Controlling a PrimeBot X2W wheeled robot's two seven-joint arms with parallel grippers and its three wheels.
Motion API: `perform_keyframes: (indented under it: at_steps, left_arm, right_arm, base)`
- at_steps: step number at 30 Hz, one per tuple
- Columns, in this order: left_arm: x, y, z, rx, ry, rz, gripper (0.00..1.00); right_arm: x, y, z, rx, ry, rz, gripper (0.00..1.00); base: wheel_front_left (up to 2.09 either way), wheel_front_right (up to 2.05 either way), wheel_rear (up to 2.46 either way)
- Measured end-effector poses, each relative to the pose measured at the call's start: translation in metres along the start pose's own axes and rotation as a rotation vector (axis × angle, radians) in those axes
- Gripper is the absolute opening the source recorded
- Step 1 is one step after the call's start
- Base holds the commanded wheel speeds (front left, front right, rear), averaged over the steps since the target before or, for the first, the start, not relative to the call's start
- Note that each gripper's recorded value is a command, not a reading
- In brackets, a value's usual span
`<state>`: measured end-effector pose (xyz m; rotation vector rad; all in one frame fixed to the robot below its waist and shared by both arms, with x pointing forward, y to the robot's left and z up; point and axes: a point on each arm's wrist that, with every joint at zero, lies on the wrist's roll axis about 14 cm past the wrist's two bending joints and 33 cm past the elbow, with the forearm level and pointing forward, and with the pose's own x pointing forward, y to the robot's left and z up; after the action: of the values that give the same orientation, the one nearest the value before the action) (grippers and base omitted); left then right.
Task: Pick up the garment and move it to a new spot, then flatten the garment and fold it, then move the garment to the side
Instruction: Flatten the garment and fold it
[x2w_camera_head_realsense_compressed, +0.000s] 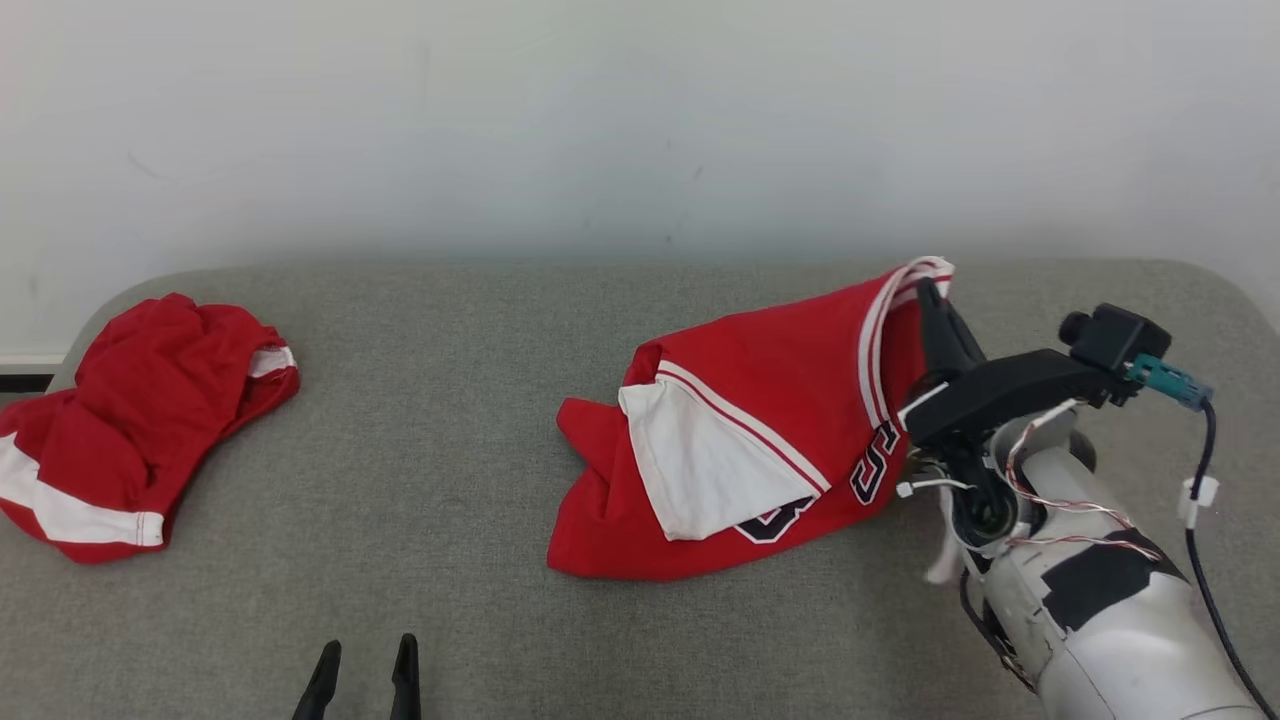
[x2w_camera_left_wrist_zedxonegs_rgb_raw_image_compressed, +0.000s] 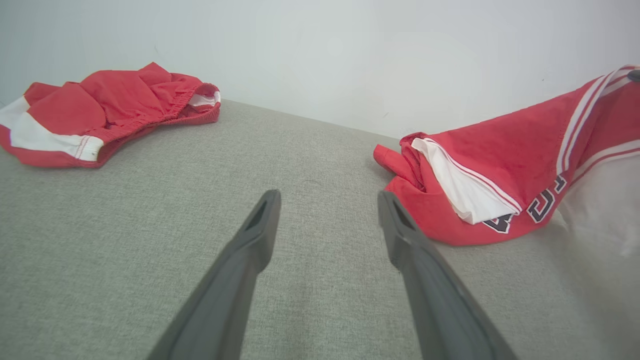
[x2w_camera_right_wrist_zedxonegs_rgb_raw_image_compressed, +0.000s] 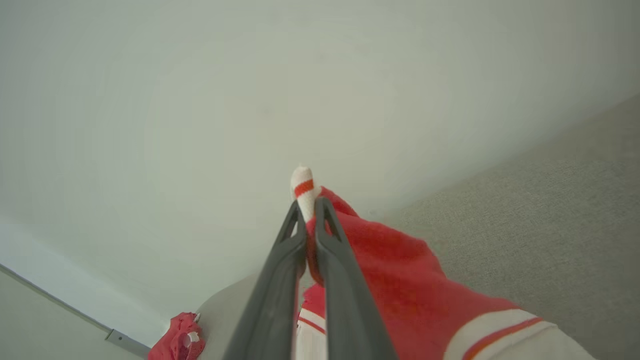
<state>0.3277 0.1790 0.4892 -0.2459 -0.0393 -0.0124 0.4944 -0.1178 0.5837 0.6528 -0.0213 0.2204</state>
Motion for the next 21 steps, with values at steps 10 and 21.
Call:
perform_keyframes:
  at_steps: [10,21]
  left_arm:
    - [0.0,-0.003,0.002,-0.006,-0.008,-0.002,1.0]
    - [-0.012,0.014,0.004,-0.007,-0.013,0.056,1.0]
  right_arm:
    - [0.028,0.145,0.02,-0.019,0.034,0.348,0.0]
    - [0.043,0.271,0.065,0.14,-0.012,0.624,0.0]
  base:
    - [0.0,0.0,0.0]
    - [0.0,0.0,0.0]
